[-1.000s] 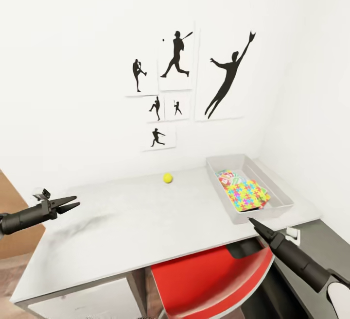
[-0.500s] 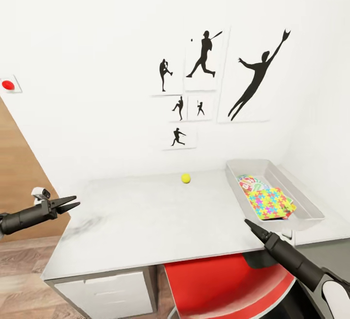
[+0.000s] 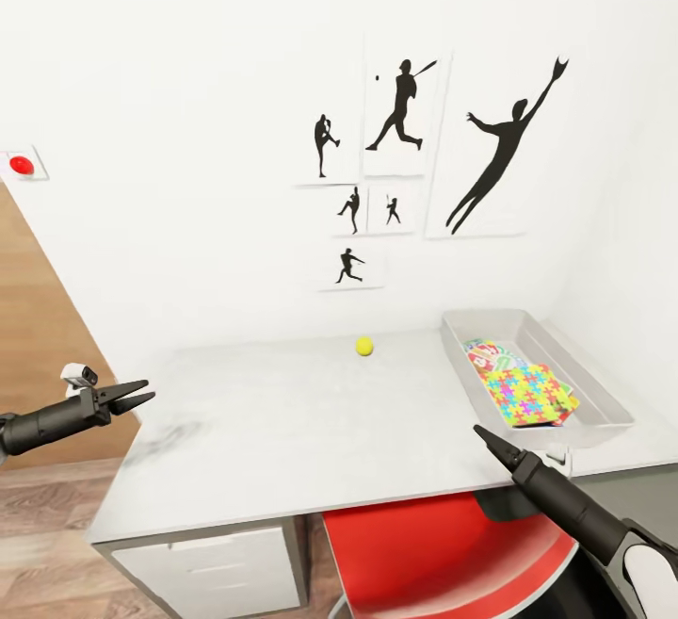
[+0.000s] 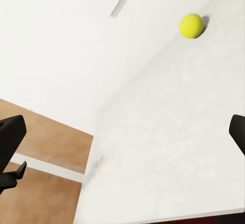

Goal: Put all the toys in the child's room - the three board games (two on the bed and one on the table), the two jigsaw puzzles on the table, and the tennis ball on the table - inside the toy box on the table in the child's room.

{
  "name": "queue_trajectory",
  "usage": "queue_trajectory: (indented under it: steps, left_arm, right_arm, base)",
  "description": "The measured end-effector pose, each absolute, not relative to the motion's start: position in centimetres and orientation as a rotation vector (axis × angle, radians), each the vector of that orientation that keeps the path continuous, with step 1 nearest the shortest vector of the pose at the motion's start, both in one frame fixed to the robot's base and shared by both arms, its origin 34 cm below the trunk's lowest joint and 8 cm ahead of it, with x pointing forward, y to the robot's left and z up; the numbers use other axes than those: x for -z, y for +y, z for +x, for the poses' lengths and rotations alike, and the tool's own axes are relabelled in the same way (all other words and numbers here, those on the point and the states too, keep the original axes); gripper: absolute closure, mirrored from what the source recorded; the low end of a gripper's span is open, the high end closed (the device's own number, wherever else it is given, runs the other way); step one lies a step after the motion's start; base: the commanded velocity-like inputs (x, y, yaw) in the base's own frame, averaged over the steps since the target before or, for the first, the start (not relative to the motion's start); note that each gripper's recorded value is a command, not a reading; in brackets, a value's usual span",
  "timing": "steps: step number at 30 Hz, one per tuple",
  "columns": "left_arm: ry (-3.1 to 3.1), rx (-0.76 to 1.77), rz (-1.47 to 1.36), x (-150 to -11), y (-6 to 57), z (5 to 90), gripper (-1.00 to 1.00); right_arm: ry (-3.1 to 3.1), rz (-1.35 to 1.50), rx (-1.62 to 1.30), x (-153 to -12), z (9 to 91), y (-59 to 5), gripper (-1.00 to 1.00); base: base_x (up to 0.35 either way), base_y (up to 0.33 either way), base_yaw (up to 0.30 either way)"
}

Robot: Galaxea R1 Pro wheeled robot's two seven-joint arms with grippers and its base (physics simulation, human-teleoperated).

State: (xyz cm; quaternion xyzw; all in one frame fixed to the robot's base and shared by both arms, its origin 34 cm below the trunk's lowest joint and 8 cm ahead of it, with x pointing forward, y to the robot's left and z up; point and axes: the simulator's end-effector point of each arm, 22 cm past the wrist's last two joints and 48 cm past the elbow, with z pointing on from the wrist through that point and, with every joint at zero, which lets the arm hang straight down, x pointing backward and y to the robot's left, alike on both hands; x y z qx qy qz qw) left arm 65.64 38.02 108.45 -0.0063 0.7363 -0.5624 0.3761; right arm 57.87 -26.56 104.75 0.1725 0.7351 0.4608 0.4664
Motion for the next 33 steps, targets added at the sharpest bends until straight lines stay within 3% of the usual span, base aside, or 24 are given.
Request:
queue_trajectory:
  steps: [7,23,33]
  left_arm:
    - [1.885,1.438,-0.017,-108.42,38.04,65.65,-1.00]
    - [1.883,1.439,-0.016,-108.48,38.02,65.61,-1.00]
    - [1.879,1.445,-0.012,-108.52,37.90,65.61,-1.00]
  right_arm:
    - [1.805,0.422,-1.131,-104.77,57.86,-26.52,-1.00]
    - [1.806,0.423,-1.132,-104.73,57.82,-26.56,-1.00]
    - [1.777,0.419,-1.103,-105.08,58.21,-27.09,-1.00]
  base:
    - [0.000,0.079,0.093]
    - [0.087,-0.007,0.276]
    - [0.038,0.011,0.038]
